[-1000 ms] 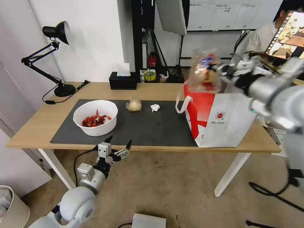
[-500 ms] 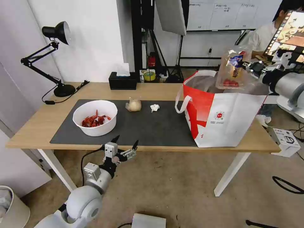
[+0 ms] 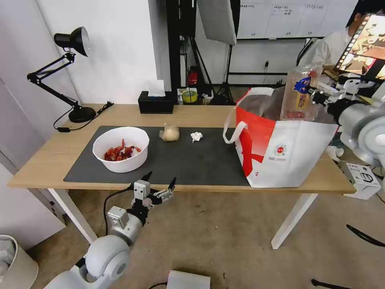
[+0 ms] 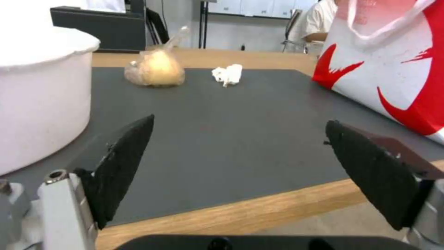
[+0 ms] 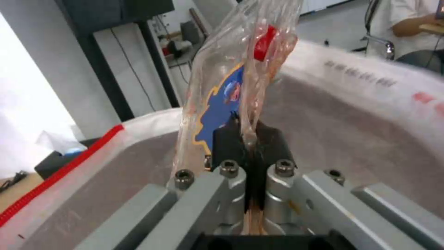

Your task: Pick up the trash from the table and place it into the takeout bag.

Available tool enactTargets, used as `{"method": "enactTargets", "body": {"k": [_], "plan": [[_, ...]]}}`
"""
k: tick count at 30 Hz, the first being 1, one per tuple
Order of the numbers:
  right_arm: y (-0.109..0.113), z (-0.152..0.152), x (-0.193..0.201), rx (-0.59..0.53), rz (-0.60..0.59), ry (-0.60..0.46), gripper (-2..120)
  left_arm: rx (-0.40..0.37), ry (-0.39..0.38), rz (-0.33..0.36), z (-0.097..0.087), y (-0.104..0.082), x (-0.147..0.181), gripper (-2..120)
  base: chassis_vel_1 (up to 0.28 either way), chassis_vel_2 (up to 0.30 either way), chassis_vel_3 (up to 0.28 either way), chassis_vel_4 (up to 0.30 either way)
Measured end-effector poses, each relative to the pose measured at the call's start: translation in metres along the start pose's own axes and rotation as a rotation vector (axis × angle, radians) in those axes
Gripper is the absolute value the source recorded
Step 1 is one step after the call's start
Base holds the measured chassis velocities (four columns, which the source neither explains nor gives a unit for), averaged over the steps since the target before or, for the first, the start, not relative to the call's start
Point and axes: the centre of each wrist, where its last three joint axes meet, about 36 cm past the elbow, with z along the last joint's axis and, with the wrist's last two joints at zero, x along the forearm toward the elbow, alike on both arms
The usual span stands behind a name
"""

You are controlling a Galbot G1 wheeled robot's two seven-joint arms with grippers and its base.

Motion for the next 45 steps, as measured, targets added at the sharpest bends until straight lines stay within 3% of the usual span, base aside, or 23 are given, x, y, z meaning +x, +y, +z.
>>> {"method": "enactTargets", "body": {"k": [9, 16, 34, 45], "plan": [[0.001, 0.001, -0.003, -0.062, -0.009, -0.002, 0, 0.002, 0.001, -0.002, 0.001, 0.000, 0.000, 100, 0.000, 0.000, 0.000, 0.000], [0.013, -0.018, -0.010, -0.140, -0.053, -0.038, 0, 0.009, 0.008, -0.003, 0.004, -0.002, 0.001, 100, 0.000, 0.000, 0.000, 0.000], [0.012, 0.007, -0.016, -0.075, -0.027, -0.013, 0, 0.010, 0.004, -0.003, 0.005, -0.004, 0.004, 100, 0.000, 0.000, 0.000, 0.000], [0.009, 0.011, -0.001, -0.136, -0.013, 0.014, 0, 0.008, 0.002, 0.000, 0.006, -0.007, 0.006, 100, 0.000, 0.000, 0.000, 0.000]]}}
